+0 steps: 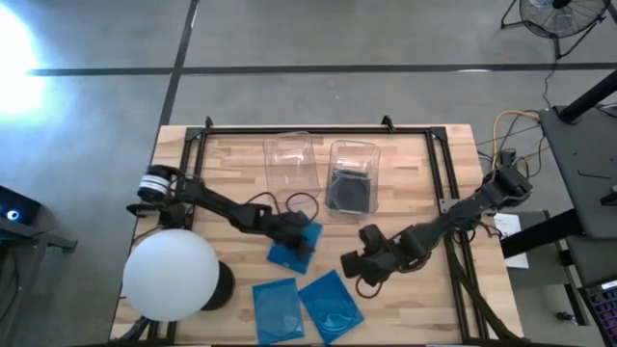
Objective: Pick & place jewel cases by type
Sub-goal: Put the blue CD case into the left transparent bin
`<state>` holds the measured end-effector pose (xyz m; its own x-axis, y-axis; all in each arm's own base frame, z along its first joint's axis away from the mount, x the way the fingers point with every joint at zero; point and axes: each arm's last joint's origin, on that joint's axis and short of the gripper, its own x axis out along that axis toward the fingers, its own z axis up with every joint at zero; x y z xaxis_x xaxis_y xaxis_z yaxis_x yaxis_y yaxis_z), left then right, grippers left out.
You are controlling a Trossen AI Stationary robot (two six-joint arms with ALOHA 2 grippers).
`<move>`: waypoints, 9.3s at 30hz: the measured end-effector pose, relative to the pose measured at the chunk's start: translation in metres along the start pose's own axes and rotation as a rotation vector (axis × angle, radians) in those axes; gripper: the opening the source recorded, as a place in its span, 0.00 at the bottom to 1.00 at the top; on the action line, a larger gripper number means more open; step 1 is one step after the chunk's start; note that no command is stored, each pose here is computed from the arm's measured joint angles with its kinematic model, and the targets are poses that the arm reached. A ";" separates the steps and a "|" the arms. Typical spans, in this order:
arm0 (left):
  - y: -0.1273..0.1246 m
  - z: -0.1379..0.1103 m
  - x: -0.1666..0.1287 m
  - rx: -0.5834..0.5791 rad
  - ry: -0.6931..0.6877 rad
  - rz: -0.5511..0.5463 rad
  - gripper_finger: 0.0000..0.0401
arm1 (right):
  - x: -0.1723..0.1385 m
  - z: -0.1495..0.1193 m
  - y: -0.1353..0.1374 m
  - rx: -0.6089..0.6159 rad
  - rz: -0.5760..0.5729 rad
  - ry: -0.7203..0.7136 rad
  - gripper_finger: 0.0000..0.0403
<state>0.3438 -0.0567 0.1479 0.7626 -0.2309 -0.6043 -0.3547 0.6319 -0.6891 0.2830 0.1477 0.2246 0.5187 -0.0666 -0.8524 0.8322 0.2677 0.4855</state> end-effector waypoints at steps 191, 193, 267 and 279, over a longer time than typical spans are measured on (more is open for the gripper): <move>-0.013 -0.075 -0.102 0.545 -0.183 0.514 0.09 | 0.071 -0.021 0.073 -0.028 0.004 0.056 0.54; 0.000 -0.073 -0.116 0.484 -0.158 0.625 0.09 | 0.087 -0.006 0.074 0.035 0.025 0.040 0.54; 0.055 -0.075 -0.131 0.220 -0.079 0.071 0.09 | -0.008 0.221 0.066 -0.046 0.271 -0.218 0.14; 0.055 -0.075 -0.131 0.199 -0.083 0.073 0.09 | 0.027 0.251 0.045 -0.004 0.184 -0.034 0.58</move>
<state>0.1836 -0.0469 0.1591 0.7835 -0.1228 -0.6092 -0.3034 0.7799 -0.5475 0.3836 -0.0835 0.2720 0.6687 -0.0480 -0.7420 0.7216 0.2825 0.6321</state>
